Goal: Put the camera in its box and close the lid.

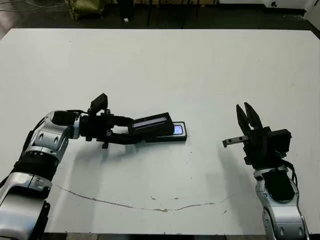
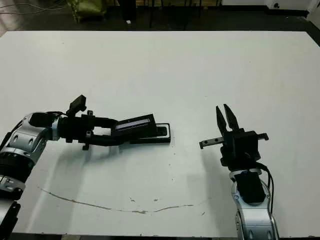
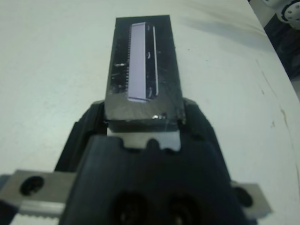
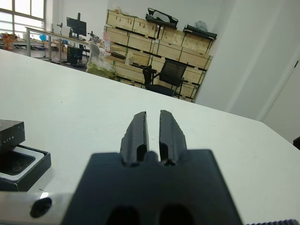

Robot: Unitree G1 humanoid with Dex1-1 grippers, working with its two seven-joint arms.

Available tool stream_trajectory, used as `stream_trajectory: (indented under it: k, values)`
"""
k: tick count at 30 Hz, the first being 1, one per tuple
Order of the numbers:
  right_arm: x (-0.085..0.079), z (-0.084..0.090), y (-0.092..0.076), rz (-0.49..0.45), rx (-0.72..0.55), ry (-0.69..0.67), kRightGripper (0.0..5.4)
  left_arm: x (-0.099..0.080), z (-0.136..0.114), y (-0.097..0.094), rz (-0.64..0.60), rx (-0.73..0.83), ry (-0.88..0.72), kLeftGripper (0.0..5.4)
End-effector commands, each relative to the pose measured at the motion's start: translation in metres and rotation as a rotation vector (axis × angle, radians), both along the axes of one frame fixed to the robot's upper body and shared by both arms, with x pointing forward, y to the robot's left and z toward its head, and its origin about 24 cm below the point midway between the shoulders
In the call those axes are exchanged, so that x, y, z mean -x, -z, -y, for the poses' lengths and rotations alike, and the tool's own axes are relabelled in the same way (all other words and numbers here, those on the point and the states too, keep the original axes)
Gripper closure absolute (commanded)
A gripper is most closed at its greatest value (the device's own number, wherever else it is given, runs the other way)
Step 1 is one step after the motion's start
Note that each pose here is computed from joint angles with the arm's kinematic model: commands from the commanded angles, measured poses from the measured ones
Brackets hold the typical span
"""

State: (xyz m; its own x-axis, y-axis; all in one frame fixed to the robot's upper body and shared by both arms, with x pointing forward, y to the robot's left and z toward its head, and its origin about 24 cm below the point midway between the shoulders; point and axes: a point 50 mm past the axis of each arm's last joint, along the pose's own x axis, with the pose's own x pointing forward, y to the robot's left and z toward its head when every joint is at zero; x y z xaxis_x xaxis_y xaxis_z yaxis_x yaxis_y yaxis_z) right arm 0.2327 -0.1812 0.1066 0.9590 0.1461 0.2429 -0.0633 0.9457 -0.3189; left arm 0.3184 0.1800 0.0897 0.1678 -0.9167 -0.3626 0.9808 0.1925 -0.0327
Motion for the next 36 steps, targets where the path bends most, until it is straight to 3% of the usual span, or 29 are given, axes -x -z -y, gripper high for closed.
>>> stream_trajectory:
  k: [1,16,36]
  values:
    - [0.001,0.002,0.005,-0.024,-0.004,0.005,5.4,0.003,0.005,0.011,-0.017,-0.033,0.033,3.19]
    - [0.001,0.004,0.006,-0.012,-0.009,-0.016,5.4,-0.002,0.026,0.015,0.078,-0.089,0.07,3.19]
    - [0.0,0.007,0.007,-0.006,-0.041,-0.034,5.4,-0.011,0.05,0.026,0.055,-0.174,0.116,3.19]
